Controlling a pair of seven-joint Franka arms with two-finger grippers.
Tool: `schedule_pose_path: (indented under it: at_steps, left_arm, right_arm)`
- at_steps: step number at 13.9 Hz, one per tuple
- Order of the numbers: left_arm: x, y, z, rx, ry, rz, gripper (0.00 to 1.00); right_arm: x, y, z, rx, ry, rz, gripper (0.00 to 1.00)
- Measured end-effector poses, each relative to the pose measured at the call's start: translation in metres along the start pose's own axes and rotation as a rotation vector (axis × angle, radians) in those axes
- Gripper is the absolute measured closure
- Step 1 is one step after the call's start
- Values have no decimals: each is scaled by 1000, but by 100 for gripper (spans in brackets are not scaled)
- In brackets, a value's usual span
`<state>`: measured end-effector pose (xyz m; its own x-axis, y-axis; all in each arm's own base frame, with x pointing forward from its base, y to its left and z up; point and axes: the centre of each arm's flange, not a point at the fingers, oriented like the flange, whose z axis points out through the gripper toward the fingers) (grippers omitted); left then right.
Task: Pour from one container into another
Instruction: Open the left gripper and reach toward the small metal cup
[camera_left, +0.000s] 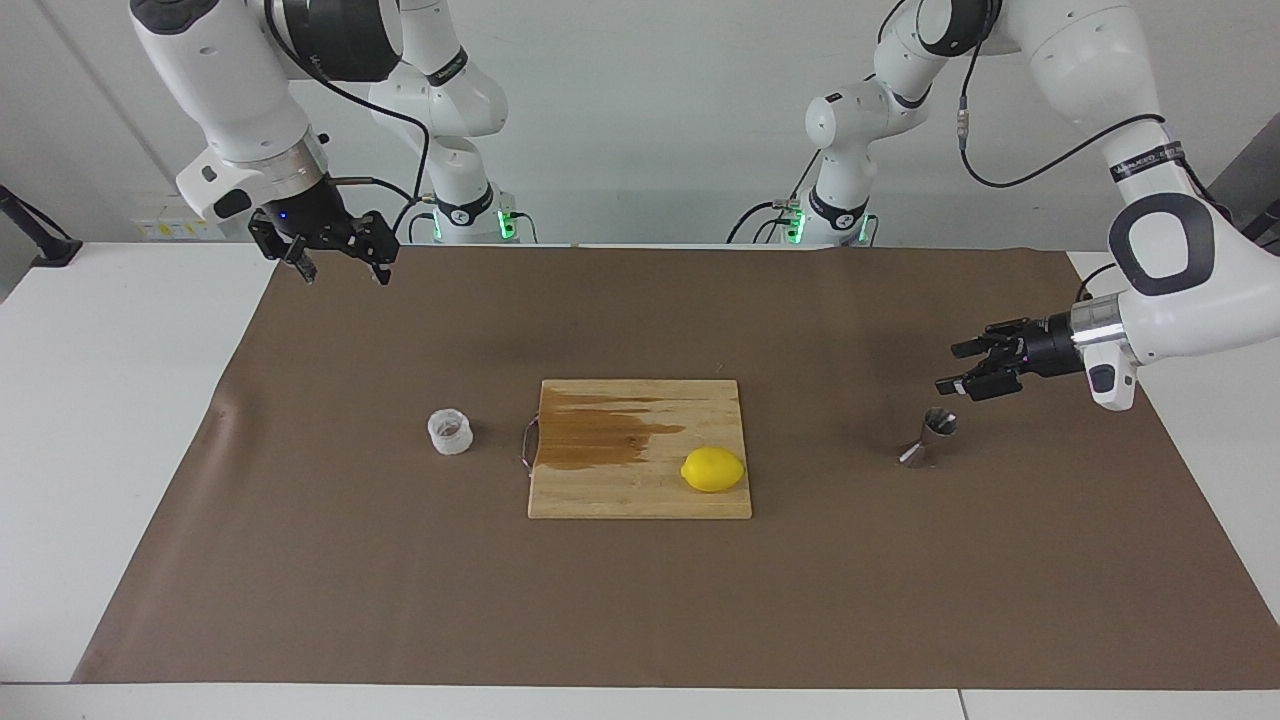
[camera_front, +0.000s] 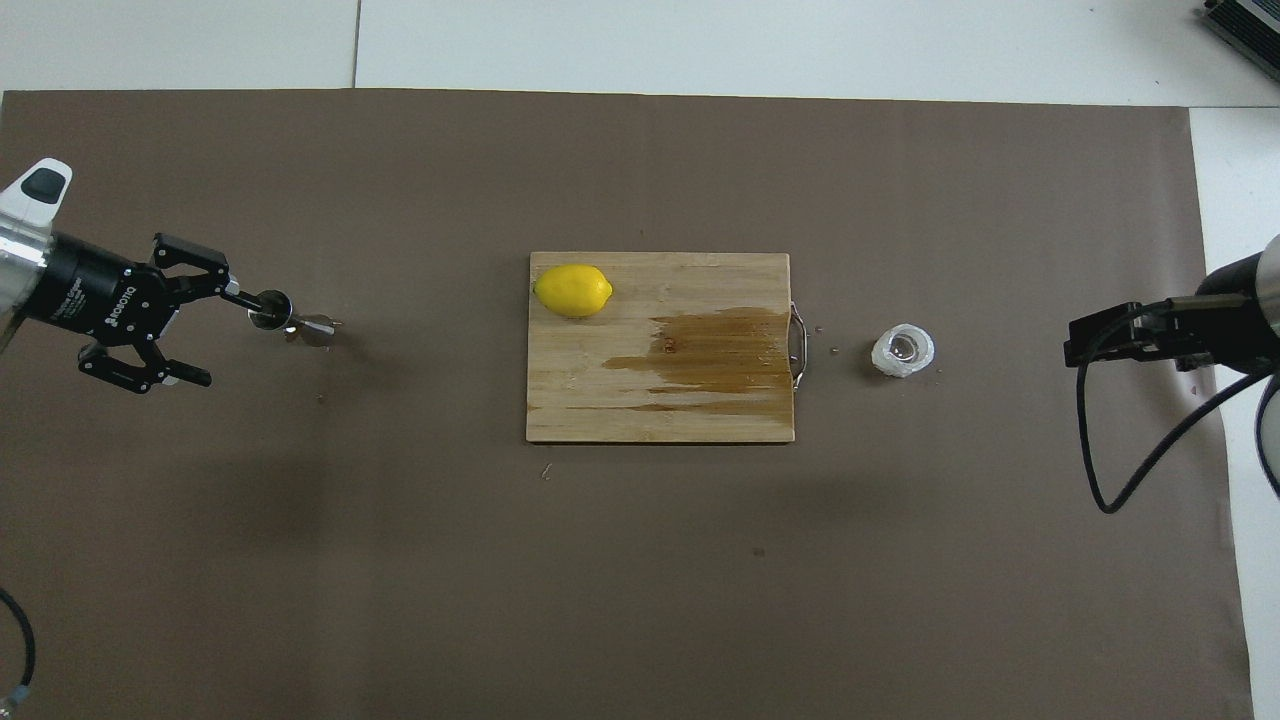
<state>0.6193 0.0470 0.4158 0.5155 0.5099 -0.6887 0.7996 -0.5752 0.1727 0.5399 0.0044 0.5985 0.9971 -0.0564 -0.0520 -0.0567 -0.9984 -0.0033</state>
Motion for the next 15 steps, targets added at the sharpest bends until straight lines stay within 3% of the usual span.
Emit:
schedule_pose_path:
  at_steps: [7, 15]
  left_arm:
    - [42, -13, 15, -64, -264, -147, 0]
    - [69, -4, 14, -113, -343, -193, 0]
  right_arm:
    - [0, 0, 0, 0, 0, 0, 0]
    - [0, 0, 0, 0, 0, 0, 0]
